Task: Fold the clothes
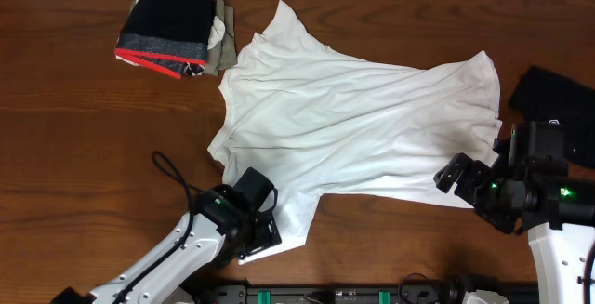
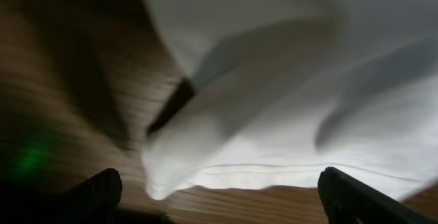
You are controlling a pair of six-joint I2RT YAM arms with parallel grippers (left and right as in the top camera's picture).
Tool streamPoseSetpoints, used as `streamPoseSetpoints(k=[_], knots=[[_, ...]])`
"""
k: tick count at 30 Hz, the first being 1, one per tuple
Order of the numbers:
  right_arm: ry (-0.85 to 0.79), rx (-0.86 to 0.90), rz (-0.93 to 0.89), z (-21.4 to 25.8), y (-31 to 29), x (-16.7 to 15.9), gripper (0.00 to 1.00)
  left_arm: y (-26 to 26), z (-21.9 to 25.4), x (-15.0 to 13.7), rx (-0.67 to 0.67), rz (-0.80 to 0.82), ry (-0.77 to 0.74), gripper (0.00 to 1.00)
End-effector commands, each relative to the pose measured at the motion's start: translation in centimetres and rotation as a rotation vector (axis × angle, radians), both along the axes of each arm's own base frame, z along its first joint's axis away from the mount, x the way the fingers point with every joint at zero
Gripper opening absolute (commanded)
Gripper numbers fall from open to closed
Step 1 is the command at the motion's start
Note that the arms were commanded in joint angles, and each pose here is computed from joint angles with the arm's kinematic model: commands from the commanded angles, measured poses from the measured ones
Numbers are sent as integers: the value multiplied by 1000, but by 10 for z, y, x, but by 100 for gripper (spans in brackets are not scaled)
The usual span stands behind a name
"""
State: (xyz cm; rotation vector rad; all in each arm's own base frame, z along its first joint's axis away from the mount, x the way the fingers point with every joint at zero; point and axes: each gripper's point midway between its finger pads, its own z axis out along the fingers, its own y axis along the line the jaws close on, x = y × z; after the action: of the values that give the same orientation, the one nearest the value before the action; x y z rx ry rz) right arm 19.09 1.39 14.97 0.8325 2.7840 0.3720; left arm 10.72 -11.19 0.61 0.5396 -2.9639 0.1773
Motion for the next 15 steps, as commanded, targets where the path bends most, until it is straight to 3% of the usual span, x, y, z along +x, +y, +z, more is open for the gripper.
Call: streamPoseSetpoints(k=[1,15], knots=[[-4,4,26,0,3,-1,99,3,-5,-1,15,6,3,94],[3,3,25,0,3,-3,99,5,-25,-4,36,7,35,91]])
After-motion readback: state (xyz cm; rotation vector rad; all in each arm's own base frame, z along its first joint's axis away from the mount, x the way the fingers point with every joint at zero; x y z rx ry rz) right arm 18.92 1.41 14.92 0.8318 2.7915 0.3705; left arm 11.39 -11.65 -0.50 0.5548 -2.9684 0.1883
